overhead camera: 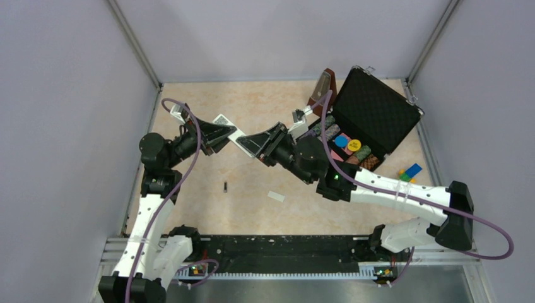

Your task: Load the batteries into the remote control

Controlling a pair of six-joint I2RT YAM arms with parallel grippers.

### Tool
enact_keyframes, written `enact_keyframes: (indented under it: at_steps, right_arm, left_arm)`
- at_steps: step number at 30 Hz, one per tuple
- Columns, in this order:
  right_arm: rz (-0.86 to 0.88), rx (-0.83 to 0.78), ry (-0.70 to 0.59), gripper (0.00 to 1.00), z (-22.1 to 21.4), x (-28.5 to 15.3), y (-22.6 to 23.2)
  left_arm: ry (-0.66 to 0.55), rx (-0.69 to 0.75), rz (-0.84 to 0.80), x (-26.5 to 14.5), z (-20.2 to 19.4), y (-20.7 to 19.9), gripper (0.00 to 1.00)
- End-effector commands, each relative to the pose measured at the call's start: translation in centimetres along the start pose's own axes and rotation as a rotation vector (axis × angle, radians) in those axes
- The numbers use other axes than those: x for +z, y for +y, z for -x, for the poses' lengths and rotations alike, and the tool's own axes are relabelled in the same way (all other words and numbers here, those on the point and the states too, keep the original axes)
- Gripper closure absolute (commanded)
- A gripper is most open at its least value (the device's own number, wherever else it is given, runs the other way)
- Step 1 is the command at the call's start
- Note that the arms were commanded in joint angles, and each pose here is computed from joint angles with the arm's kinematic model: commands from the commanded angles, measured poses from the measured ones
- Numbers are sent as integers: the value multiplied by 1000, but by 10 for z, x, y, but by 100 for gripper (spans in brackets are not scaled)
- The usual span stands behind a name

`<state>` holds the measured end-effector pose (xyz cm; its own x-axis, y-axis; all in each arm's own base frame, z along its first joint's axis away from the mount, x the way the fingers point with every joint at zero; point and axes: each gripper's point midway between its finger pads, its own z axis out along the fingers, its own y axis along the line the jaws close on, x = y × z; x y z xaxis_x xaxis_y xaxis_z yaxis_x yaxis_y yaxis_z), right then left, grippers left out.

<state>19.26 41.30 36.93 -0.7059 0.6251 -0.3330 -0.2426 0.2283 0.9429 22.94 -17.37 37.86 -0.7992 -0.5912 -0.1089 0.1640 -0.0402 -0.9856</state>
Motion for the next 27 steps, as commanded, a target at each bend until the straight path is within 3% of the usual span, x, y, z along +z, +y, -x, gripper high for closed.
enact_keyframes:
  at_steps: [1,4,7,10,27]
  right_arm:
    - [-35,-40,49,76,-9,-9,-19]
    - [-34,-40,43,68,-7,-10,-19]
    - [-14,-32,29,41,-2,-13,-13]
    - [13,-37,17,28,4,-14,-2]
    - [114,-29,18,15,18,-23,28]
  left_arm:
    - [-27,45,-113,-1,1,-43,100]
    - [-27,52,-115,-2,1,-43,100]
    - [-33,73,-94,-2,1,-38,100]
    - [-41,79,-74,-4,0,-31,100]
    - [-76,177,52,-6,4,8,100]
